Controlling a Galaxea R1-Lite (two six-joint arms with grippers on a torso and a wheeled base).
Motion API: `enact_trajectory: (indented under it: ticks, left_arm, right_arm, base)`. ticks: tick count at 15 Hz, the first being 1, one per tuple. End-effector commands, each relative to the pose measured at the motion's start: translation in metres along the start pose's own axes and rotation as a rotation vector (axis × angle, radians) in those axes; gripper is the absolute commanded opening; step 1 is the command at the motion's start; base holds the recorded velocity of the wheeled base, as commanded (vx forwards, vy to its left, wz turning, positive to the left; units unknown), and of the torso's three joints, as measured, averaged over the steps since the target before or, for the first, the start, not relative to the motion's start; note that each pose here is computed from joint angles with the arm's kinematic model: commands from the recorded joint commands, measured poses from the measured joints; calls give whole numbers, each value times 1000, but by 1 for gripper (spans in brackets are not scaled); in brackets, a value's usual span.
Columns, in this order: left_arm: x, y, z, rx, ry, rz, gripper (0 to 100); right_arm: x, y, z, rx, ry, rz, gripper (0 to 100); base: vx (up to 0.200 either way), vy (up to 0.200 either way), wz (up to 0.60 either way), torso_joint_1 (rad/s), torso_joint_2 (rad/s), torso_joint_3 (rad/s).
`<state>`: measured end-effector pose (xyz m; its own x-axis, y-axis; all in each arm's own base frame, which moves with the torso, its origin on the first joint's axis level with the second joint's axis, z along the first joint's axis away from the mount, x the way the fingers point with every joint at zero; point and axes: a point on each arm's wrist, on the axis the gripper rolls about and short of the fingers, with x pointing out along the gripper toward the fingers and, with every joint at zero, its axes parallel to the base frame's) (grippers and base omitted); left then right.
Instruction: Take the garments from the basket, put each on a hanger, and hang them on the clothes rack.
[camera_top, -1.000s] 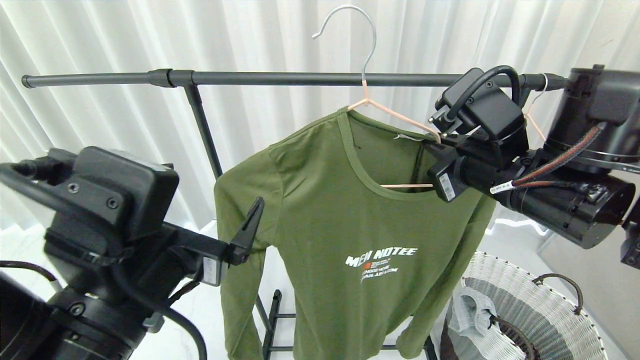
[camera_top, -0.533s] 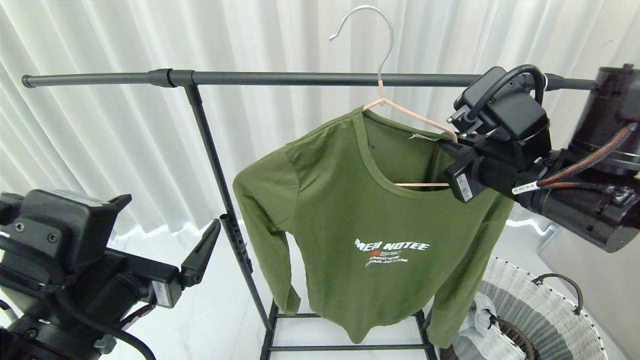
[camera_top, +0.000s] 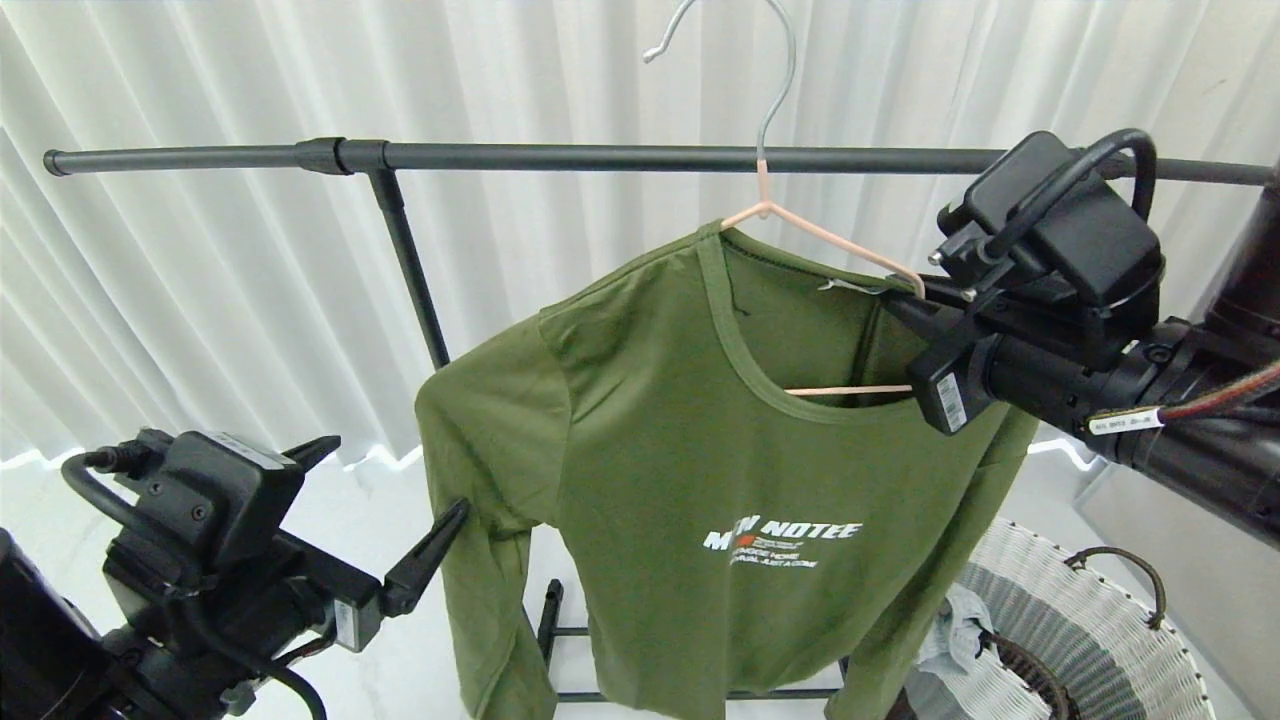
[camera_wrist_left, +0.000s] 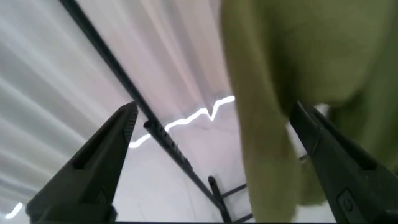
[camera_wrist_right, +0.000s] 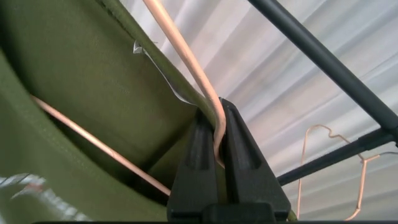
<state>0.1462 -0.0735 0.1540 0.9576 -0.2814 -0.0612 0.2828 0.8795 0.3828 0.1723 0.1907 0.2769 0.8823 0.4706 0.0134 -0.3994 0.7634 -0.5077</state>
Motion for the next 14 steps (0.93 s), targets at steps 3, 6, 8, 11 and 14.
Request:
enact_trajectory:
  ticks: [3,6,8,11,14]
  left_arm:
    - [3,4,-9,5,52,34,0]
    - [0,19,-20,5,111,131,0]
    - [-1,32,-26,2,146,212,0]
    - [-2,37,-28,17,161,237,0]
    - [-5,35,-26,53,145,219,100]
  right_arm:
    - [-5,-3,0,2,-3,-8,0]
    - [-7,-10,-3,4,19,-56,0]
    - [-7,-15,-4,6,31,-88,0]
    - [-7,-17,-5,6,35,-96,0]
    - [-7,-17,-5,6,35,-96,0]
  base:
    - [0,0,0,0,0,0]
    - [0,0,0,0,0,0]
    - [0,0,0,0,0,0]
    - [0,0,0,0,0,0]
    - [0,0,0,0,0,0]
